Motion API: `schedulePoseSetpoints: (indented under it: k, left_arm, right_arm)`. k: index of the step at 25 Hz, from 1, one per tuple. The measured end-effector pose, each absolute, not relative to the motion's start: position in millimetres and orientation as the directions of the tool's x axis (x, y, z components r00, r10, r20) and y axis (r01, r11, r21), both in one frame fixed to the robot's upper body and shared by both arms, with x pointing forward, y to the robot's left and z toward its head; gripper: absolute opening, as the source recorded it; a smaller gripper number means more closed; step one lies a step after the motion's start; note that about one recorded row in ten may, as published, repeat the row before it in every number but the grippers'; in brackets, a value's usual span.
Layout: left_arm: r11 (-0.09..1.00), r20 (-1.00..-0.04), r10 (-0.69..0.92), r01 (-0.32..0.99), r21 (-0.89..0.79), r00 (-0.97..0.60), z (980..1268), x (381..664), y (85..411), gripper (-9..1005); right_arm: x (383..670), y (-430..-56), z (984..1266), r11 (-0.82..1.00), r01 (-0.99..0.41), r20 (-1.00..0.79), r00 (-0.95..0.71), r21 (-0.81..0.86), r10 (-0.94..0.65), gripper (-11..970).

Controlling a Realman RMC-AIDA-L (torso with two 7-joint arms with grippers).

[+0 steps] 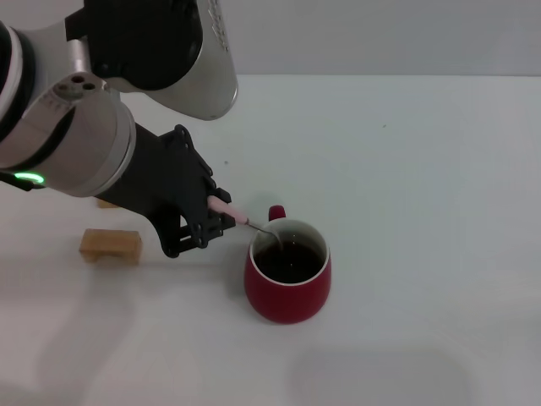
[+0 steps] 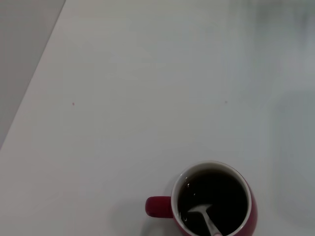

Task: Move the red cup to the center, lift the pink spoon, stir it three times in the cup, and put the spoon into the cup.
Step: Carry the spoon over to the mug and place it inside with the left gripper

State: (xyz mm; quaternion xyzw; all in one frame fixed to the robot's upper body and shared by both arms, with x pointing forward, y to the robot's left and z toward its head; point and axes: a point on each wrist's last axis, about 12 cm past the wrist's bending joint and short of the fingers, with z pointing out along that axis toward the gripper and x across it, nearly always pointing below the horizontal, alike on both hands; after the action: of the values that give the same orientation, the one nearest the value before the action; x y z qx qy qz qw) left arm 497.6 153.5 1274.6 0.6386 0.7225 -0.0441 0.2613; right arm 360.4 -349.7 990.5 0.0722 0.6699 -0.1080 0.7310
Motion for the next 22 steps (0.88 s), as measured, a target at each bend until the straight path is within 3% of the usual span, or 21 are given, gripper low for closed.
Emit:
schedulePoseSetpoints:
  k: [22]
  left_arm:
    - [0.164,-0.429,0.902,0.952,0.258,-0.039,1266.7,494.3,149.6,175]
  right_arm:
    - [353.3,-349.6,991.6,0.968,0.247,-0.994,0.088,-0.046,-0.069,0]
